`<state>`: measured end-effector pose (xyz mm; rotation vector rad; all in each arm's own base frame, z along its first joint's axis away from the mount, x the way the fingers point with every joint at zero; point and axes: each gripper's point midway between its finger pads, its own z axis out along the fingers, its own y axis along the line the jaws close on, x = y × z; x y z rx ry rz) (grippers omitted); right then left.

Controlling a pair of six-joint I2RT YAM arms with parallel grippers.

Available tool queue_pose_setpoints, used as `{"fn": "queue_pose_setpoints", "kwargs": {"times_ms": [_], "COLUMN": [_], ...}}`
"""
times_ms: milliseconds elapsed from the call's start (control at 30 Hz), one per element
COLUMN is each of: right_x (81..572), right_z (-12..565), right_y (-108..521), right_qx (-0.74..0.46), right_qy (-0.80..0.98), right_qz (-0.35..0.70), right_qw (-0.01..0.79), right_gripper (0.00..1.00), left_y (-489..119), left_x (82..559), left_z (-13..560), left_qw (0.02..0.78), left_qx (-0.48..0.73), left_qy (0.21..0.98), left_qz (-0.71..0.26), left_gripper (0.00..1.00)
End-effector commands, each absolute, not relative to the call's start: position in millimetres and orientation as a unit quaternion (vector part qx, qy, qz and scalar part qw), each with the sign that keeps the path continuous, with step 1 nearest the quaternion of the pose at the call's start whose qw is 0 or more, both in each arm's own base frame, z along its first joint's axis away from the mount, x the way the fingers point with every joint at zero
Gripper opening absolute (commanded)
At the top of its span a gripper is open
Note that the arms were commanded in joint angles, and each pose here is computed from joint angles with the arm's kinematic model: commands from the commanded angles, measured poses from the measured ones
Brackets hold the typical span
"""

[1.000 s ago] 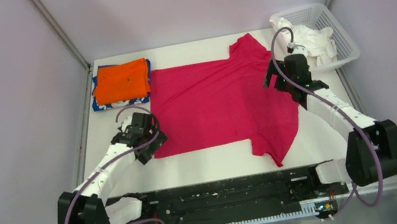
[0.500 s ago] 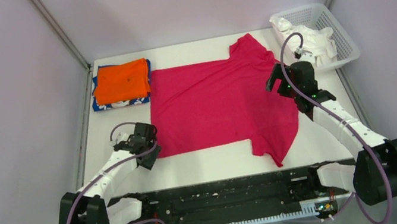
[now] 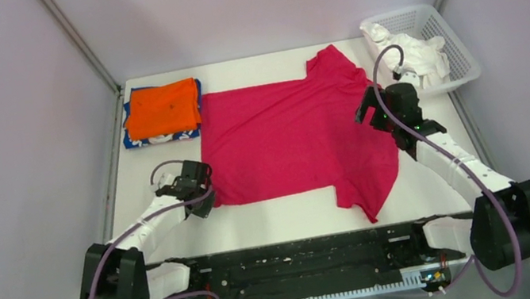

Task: Fold and stack the t-shirts
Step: Grab the side of the flattened tshirt closest away from the robot with both arms

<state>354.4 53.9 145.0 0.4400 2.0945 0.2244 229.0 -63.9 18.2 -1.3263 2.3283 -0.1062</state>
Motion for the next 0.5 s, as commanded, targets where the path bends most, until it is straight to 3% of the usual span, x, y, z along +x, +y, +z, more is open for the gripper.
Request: {"fn": "queue_pose_setpoints", "kwargs": {"times_ms": [0,233,467], "right_x": [356.8,320.7,239.2], "right_z": [154.3,143.4,116.7], "right_y": [59.3,85.9,109.5], "right_qx": [0.183,0.178,0.093], "right_qy": [0.85,0.878,0.931], "right_qz": [0.091,0.052,-0.009], "right_qw": [0.485,0.441,0.352], "right_gripper": [0.99,0.99,0.92], "left_y": [-62.7,-48.1,-38.7], "left_x": [224.9,226.6,227.4], "left_z": [6.0,28.1,48.1], "left_qw": [0.216,0.266,0.298], "left_qx": [-0.475,-0.46,-0.436], "left_qy": [0.853,0.847,0.849], "left_qz": [-0.024,-0.017,-0.009], "left_gripper": [0.0,0.0,0.0]}}
